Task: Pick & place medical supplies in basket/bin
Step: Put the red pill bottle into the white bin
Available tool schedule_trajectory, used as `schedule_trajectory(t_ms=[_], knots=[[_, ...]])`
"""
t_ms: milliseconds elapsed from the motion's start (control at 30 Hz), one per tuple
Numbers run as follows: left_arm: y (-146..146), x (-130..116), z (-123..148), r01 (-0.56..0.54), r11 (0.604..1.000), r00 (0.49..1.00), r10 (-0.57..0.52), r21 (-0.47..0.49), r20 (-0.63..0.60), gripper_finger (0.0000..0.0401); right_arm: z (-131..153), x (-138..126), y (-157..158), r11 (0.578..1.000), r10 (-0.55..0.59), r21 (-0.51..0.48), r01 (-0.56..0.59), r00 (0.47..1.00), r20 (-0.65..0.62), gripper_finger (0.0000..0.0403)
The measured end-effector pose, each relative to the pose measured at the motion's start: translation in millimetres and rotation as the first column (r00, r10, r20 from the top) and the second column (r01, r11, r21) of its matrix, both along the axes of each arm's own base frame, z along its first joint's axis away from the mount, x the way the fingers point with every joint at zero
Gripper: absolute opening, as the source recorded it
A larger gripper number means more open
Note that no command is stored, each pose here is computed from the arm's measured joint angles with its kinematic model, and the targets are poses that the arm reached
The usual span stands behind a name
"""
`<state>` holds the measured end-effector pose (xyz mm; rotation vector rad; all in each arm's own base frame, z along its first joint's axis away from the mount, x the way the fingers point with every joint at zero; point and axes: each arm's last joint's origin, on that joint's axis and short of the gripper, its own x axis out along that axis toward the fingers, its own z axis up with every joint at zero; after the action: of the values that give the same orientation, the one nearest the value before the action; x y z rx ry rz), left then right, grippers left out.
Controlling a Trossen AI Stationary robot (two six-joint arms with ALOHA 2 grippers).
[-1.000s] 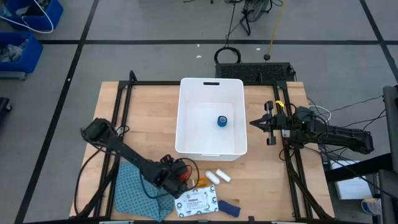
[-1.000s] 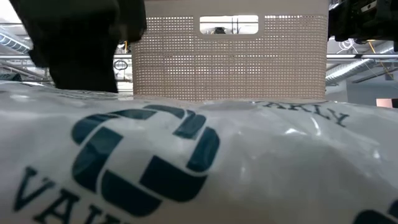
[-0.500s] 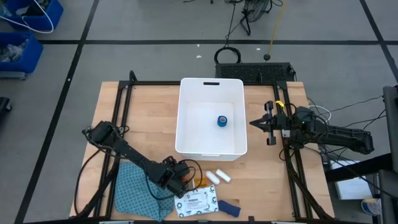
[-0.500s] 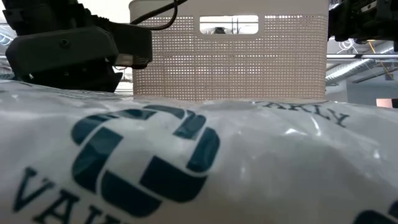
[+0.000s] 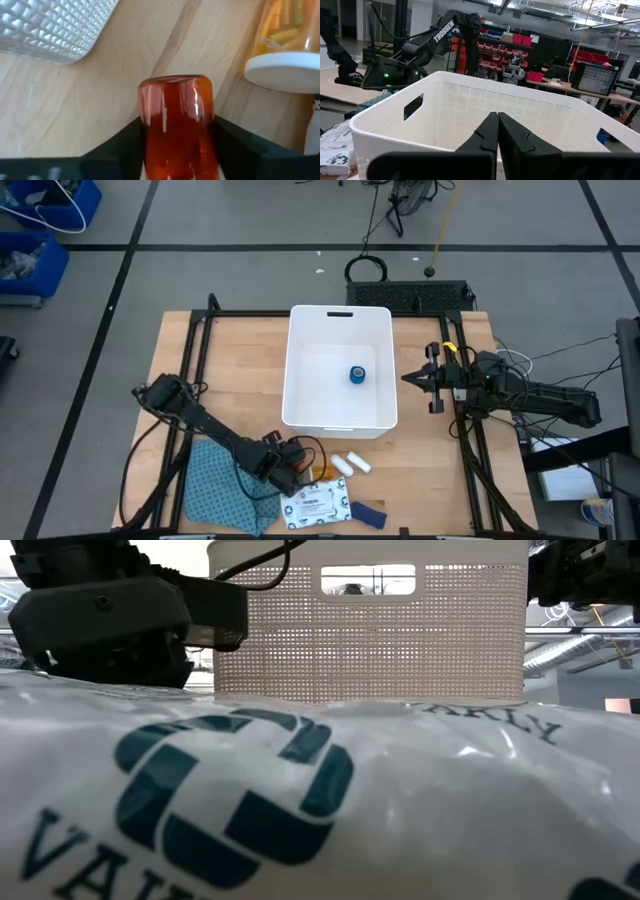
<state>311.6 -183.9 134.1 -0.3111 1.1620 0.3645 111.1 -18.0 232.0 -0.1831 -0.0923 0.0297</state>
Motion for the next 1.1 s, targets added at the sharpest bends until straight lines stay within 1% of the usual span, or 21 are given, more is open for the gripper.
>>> schedule_trajectory(t_ms=[67, 133, 267, 400, 533, 633, 733, 933, 1100], knots=[[0, -1, 2, 0.016, 1.000, 1.000, -0.016, 0.001, -0.001, 0.0167, 0, 0, 0, 1.000, 0.000, 0.000, 0.000, 1.000, 0.000, 0.0000], [0, -2, 5, 0.034, 0.999, 0.999, -0.034, -0.008, -0.009, 0.0155, 0, 0, 0, 1.000, 0.000, 0.000, 0.000, 1.000, 0.000, 0.0000], [1, -2, 5, 0.053, 0.999, 0.998, -0.053, -0.007, -0.017, 0.0158, 0, 0, 0, 1.000, 0.000, 0.000, 0.000, 1.000, 0.000, 0.0000], [1, -2, 5, 0.072, 0.997, 0.997, -0.072, -0.003, -0.029, 0.0181, 0, 0, 0, 1.000, 0.000, 0.000, 0.000, 1.000, 0.000, 0.0000], [3, -1, 10, 0.085, 0.996, 0.994, -0.084, 0.011, -0.065, 0.0181, 0, 0, 0, 1.000, 0.000, 0.000, 0.000, 1.000, 0.000, 0.0000], [3, 2, 22, 0.089, 0.996, 0.992, -0.087, 0.026, -0.088, 0.0176, 0, 0, 0, 1.000, 0.000, 0.000, 0.000, 1.000, 0.000, 0.0000], [0, 8, 41, 0.125, 0.991, 0.988, -0.120, 0.050, -0.098, 0.0176, 0, 0, 0, 1.000, 0.000, 0.000, 0.000, 1.000, 0.000, 0.0000], [-14, 21, 91, 0.231, 0.971, 0.972, -0.229, 0.064, -0.046, 0.0176, 0, 0, 0, 1.000, 0.000, 0.000, 0.000, 1.000, 0.000, 0.0000], [-24, 22, 128, 0.291, 0.952, 0.956, -0.293, 0.098, 0.002, 0.0180, 0, 0, 0, 1.000, 0.000, -0.001, 0.000, 1.000, 0.000, 0.0000]])
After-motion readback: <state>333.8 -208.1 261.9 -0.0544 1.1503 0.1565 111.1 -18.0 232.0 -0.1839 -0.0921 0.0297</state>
